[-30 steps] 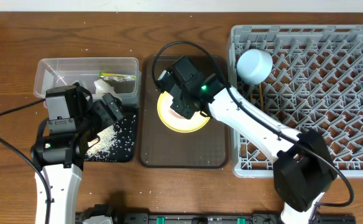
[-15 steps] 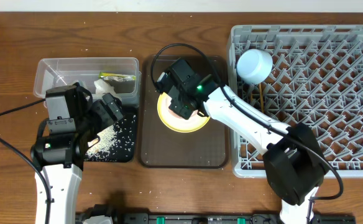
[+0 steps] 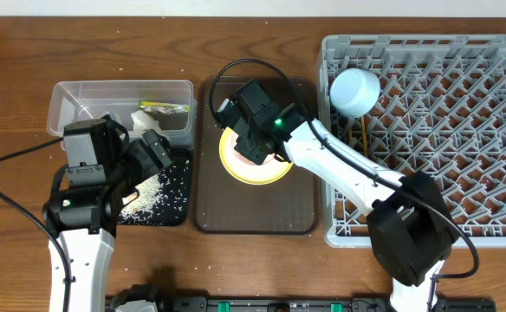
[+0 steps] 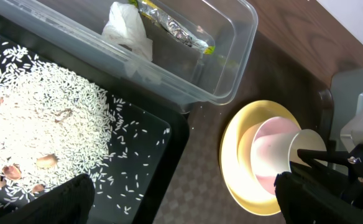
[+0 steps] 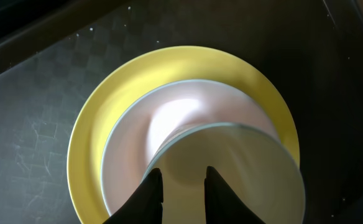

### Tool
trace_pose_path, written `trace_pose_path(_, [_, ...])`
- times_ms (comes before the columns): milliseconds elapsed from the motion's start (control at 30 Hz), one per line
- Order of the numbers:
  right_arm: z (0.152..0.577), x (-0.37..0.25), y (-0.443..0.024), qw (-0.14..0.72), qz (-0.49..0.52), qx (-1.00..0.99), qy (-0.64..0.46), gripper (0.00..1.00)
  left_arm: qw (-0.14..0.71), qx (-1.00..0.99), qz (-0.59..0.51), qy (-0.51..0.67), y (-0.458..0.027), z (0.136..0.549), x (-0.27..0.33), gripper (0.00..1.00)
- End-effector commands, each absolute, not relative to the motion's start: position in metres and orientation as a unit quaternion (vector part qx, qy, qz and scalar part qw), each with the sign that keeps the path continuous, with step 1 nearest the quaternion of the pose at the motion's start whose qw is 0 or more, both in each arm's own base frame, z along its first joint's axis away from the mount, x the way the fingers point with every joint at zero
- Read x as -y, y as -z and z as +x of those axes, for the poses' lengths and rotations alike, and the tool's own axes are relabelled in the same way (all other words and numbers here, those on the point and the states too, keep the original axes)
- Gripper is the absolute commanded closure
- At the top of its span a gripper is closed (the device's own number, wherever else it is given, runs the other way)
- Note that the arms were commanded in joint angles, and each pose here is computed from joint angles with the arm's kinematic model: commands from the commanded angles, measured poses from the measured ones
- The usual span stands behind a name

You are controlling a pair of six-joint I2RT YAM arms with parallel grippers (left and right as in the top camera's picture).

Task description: Sort waste into correct bins and load items into the dishwasher rack

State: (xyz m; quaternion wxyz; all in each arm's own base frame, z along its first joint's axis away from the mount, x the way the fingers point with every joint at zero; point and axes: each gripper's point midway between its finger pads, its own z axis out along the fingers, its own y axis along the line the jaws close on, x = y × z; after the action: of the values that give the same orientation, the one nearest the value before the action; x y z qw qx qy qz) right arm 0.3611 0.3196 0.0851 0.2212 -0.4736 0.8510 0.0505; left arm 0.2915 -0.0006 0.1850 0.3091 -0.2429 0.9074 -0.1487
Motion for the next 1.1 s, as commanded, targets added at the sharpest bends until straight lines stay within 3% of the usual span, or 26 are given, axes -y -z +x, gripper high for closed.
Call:
trace_pose_path(0, [0.365, -0.322, -0.113, 0.251, -0.466, -0.846, -0.059, 0.77, 0.320, -0.905, -0.238, 0.147, -0.193, 0.295, -0.001, 0.04])
trace_pose_path(1067, [0.343, -0.320, -0.119, 0.217, -0.435, -0.868, -0.097, 0.76, 0.320, -0.905, -0.237, 0.147, -0.193, 0.295, -0.001, 0.04])
